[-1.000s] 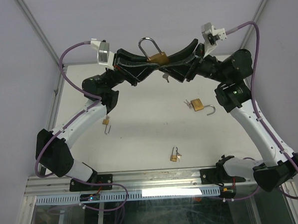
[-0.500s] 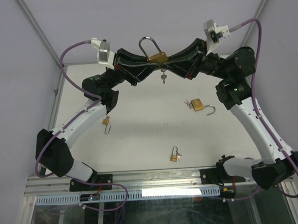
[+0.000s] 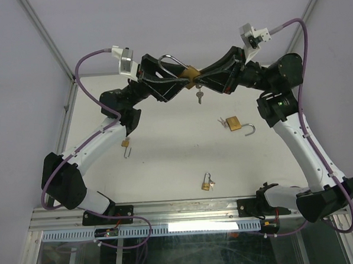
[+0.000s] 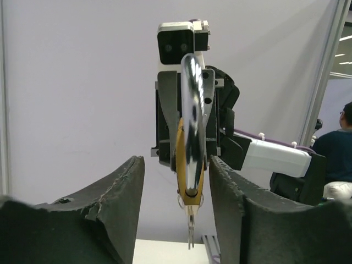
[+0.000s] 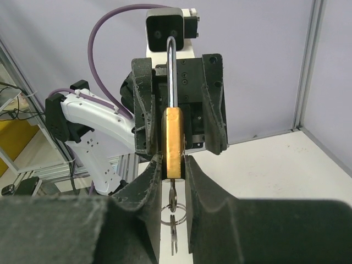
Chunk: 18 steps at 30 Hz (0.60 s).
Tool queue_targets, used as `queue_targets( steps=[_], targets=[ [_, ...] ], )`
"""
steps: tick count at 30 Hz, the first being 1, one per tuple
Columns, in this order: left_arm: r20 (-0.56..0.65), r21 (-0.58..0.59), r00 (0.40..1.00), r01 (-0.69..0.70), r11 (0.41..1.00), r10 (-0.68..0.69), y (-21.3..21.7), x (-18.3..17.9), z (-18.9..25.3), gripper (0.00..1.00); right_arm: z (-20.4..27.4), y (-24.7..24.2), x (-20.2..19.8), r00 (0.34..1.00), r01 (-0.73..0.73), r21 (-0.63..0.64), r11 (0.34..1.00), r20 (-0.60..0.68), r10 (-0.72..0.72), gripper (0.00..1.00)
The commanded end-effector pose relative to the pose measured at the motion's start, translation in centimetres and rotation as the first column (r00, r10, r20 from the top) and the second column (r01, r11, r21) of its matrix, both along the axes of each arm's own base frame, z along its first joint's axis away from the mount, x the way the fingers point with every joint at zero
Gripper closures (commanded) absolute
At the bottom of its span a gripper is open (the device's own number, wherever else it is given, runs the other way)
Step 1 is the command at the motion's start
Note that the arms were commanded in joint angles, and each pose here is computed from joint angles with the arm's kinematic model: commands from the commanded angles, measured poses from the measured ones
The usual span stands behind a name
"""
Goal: Unlock with the key
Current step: Unlock the lock.
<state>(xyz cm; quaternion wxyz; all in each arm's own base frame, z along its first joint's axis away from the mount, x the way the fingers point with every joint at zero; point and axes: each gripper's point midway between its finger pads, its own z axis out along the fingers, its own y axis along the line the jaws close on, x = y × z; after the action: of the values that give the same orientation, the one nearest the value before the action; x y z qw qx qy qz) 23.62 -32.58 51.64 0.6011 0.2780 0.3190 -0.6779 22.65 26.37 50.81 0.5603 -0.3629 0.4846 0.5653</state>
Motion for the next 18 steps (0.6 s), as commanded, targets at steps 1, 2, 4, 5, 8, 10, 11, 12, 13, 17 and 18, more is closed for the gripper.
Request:
queue_targets(
  steps=[1,2,4,5,8,10,11,12,13,17,18],
  targets=[
    [0.036,-0.008,0.999,-0.019,1.0,0.02,0.9,-1.1,0.8,0.56,2.2,-1.2,-0.7,0.999,0.023,0.038,0.999,0.045,-0.025,1.0],
    [0.034,0.001,0.999,-0.014,1.0,0.013,0.8,-1.1,0.5,0.57,2.2,-1.3,-0.6,0.999,0.023,0.036,0.999,0.04,-0.025,1.0],
    [0.014,0.004,1.0,-0.009,1.0,0.009,0.7,-1.0,0.4,0.5,2.1,-1.3,-0.5,0.999,0.024,0.035,0.999,0.031,-0.025,1.0],
    [0.012,0.003,1.0,-0.012,1.0,0.012,0.7,-0.9,0.4,0.48,2.0,-1.3,-0.4,0.999,0.024,0.033,0.999,0.027,-0.025,1.0],
    [0.018,0.014,1.0,-0.013,1.0,0.013,0.7,-0.8,0.2,0.71,1.6,-1.4,-0.1,1.0,0.028,0.02,0.999,0.007,-0.028,1.0],
    [-0.009,0.022,1.0,-0.023,0.999,0.023,0.7,-0.2,-0.2,0.99,1.3,-1.4,0.0,1.0,0.03,0.011,0.999,-0.008,-0.03,1.0],
    [-0.021,0.03,1.0,-0.021,0.999,0.022,0.6,-0.1,-0.4,1.0,1.1,-1.4,0.0,0.999,0.03,0.007,1.0,-0.014,-0.03,1.0],
    [-0.024,0.036,1.0,-0.015,0.999,0.016,0.6,-0.1,-0.5,1.0,1.0,-1.5,0.0,0.999,0.033,0.004,0.999,-0.019,-0.032,1.0],
    [-0.021,0.039,1.0,-0.008,0.999,0.009,0.6,-0.3,-0.5,1.0,1.0,-1.5,0.0,0.999,0.033,0.004,0.999,-0.021,-0.033,1.0],
    [-0.011,0.036,1.0,-0.002,0.999,0.002,0.7,-0.5,-0.4,1.0,1.3,-1.5,0.0,0.999,0.032,0.011,0.999,-0.016,-0.032,1.0],
    [-0.008,0.034,1.0,0.0,0.999,0.0,0.7,-0.6,-0.2,1.0,1.4,-1.5,-0.1,0.999,0.031,0.014,0.999,-0.014,-0.031,1.0]
  ],
)
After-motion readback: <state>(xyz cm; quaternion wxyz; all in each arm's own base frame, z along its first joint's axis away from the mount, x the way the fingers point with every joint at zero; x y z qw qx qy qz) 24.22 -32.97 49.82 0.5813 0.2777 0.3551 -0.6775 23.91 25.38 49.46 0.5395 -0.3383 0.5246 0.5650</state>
